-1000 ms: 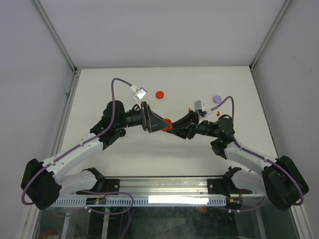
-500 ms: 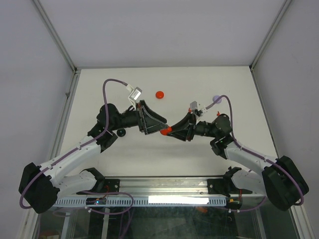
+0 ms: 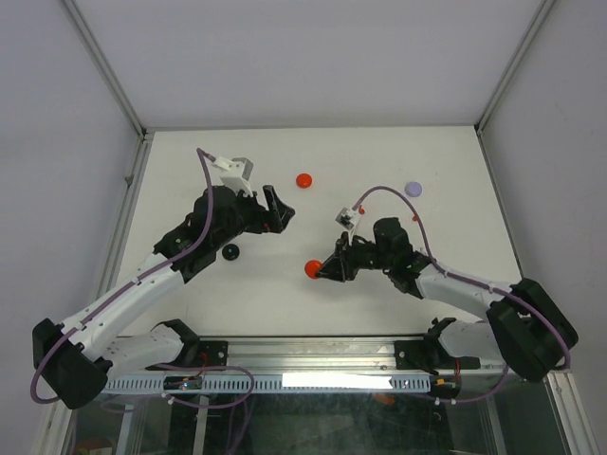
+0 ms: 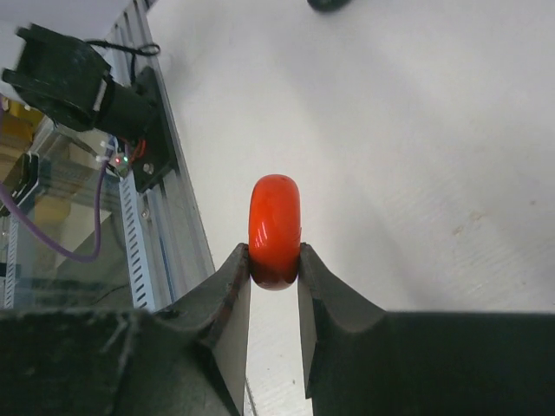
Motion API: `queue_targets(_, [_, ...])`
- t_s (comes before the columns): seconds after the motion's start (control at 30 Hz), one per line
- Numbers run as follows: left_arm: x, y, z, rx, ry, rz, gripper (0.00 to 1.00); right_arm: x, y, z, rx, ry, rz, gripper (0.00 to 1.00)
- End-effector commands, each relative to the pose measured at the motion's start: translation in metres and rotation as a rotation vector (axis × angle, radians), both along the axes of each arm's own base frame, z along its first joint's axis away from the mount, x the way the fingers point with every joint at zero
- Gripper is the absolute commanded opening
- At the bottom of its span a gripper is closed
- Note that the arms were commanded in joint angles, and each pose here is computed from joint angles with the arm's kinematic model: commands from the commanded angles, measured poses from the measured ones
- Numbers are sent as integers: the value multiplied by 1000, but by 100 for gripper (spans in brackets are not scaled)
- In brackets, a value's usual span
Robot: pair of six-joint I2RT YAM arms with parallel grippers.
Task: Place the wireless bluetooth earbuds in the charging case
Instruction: Place the charging case at the center of the board.
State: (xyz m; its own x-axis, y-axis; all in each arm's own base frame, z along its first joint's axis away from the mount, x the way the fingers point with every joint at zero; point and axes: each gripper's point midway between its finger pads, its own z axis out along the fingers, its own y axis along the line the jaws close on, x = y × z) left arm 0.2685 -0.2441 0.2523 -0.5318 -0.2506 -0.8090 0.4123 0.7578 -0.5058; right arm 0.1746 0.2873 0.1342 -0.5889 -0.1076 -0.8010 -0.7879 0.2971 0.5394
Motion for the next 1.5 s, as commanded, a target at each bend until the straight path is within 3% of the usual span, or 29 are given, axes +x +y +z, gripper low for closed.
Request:
queue_targets(0.0, [34,58,10,255,-103,247,89,3,17,-21,-74,102,-23,0])
queue_targets(0.2, [69,106,8,419,-152,425,93,-5,52,-48,-122,228,37,0])
queue_targets(0.33, [80,128,-19,370,-90,467,93,-1,74,-56,-113,289,37,1])
queue_targets(0.5, [83,145,-38,390,-45,488,94,7,86,-75,-154,335,20,11])
queue_targets(0.67, [87,141,-50,385,0,460,94,13,81,-87,-233,332,-9,32])
queue_targets(0.87, [87,132,-60,351,57,416,96,23,57,-87,-338,245,-94,56])
queue_targets(1.13, [94,94,-77,239,207,308,99,57,0,-47,-436,-2,-349,70])
queue_targets(1.47, [148,49,-112,264,323,326,99,62,-61,30,-276,-268,-568,86])
